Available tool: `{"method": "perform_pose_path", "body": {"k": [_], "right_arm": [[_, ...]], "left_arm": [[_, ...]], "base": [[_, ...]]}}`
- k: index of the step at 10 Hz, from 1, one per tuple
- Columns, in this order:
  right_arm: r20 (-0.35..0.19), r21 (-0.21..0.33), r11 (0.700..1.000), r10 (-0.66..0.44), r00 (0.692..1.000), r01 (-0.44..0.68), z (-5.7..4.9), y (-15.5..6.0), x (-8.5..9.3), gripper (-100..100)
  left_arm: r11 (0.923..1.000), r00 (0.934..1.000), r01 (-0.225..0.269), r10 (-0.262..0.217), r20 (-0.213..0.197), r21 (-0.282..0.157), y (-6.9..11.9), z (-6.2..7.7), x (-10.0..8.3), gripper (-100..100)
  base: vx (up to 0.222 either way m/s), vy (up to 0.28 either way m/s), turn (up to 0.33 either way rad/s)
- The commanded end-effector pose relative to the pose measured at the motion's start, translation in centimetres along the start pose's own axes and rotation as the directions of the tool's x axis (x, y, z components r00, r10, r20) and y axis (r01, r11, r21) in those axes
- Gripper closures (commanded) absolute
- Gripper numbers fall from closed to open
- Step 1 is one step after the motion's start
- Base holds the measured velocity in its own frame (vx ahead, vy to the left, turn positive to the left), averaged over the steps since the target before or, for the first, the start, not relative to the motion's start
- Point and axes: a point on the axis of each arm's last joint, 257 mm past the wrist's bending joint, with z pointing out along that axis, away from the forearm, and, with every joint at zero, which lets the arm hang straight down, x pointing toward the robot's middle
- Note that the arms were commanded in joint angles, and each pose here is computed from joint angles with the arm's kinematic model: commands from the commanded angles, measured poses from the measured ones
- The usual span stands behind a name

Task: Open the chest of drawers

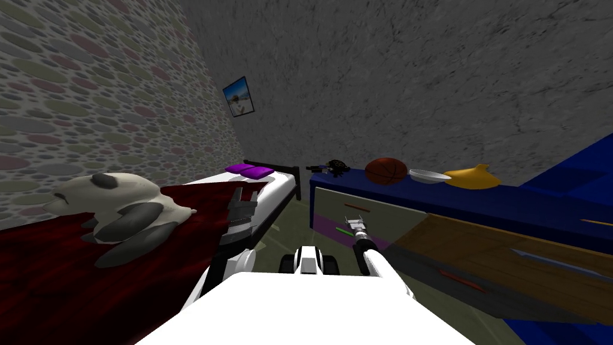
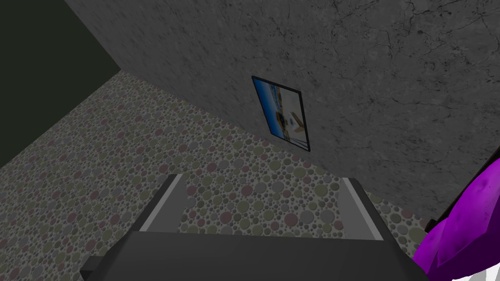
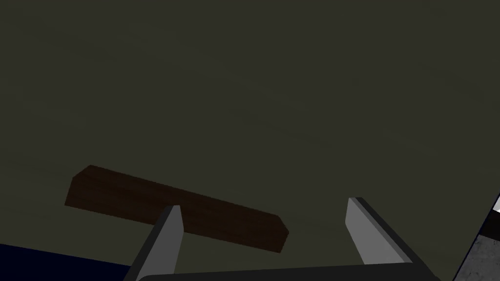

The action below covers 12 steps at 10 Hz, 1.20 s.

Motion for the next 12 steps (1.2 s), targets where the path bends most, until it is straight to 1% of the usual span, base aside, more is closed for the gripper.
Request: {"method": "perform_pose_path", "body": {"k": [1,2,3,4,5,6,7,8,9,10,11,12], "right_arm": [[-0.028,0.056,0.989,-0.133,0.991,0.135,0.2,-1.8,1.5,-100],[-0.023,0.061,0.986,-0.152,0.988,0.153,0.2,-1.9,1.4,-100],[-0.049,0.093,0.971,-0.216,0.975,0.219,0.3,-3.0,2.5,-100],[-0.042,0.095,0.965,-0.241,0.97,0.244,0.3,-3.0,2.2,-100],[-0.069,0.124,0.945,-0.296,0.953,0.302,0.4,-4.1,3.3,-100],[-0.062,0.126,0.937,-0.32,0.945,0.326,0.4,-4.1,3.0,-100],[-0.087,0.152,0.91,-0.377,0.922,0.386,0.4,-5.2,3.8,-100],[-0.077,0.154,0.898,-0.405,0.911,0.412,0.4,-5.1,3.4,-100],[-0.101,0.178,0.866,-0.457,0.884,0.468,0.4,-6.2,4.1,-100],[-0.094,0.179,0.855,-0.478,0.873,0.487,0.4,-6.1,3.8,-100],[-0.115,0.2,0.817,-0.528,0.841,0.54,0.4,-7.1,4.3,-100],[-0.108,0.202,0.806,-0.546,0.831,0.556,0.4,-7.1,4.0,-100]], "left_arm": [[1.0,1.0,0.0,0.0,0.0,0.0,0.0,0.0,0.0,0],[1.0,1.0,0.0,0.0,0.0,0.0,0.0,0.0,0.0,0],[1.0,1.0,0.0,0.0,0.0,0.0,0.0,0.0,0.0,0],[1.0,1.0,0.0,0.0,0.0,0.0,0.0,0.0,0.0,0],[1.0,1.0,0.0,0.0,0.0,0.0,0.0,0.0,0.0,0],[1.0,1.0,0.0,0.0,0.0,0.0,0.0,0.0,0.0,0],[1.0,1.0,0.0,0.0,0.0,0.0,0.0,0.0,0.0,0],[1.0,1.0,0.0,0.0,0.0,0.0,0.0,0.0,0.0,0],[1.0,1.0,0.0,0.0,0.0,0.0,0.0,0.0,0.0,0],[1.0,1.0,0.0,0.0,0.0,0.0,0.0,0.0,0.0,0],[1.0,1.0,0.0,0.0,0.0,0.0,0.0,0.0,0.0,0],[1.0,1.0,0.0,0.0,0.0,0.0,0.0,0.0,0.0,0]], "base": [[0.018,0.058,0.044],[0.018,0.053,0.021],[0.024,0.06,0.043],[0.019,0.048,0.027],[0.032,0.055,0.04],[0.024,0.044,0.025],[0.019,0.047,0.048],[0.015,0.044,0.019],[0.019,0.061,0.036],[0.018,0.046,0.019],[0.025,0.045,0.046],[0.021,0.038,0.02]]}}
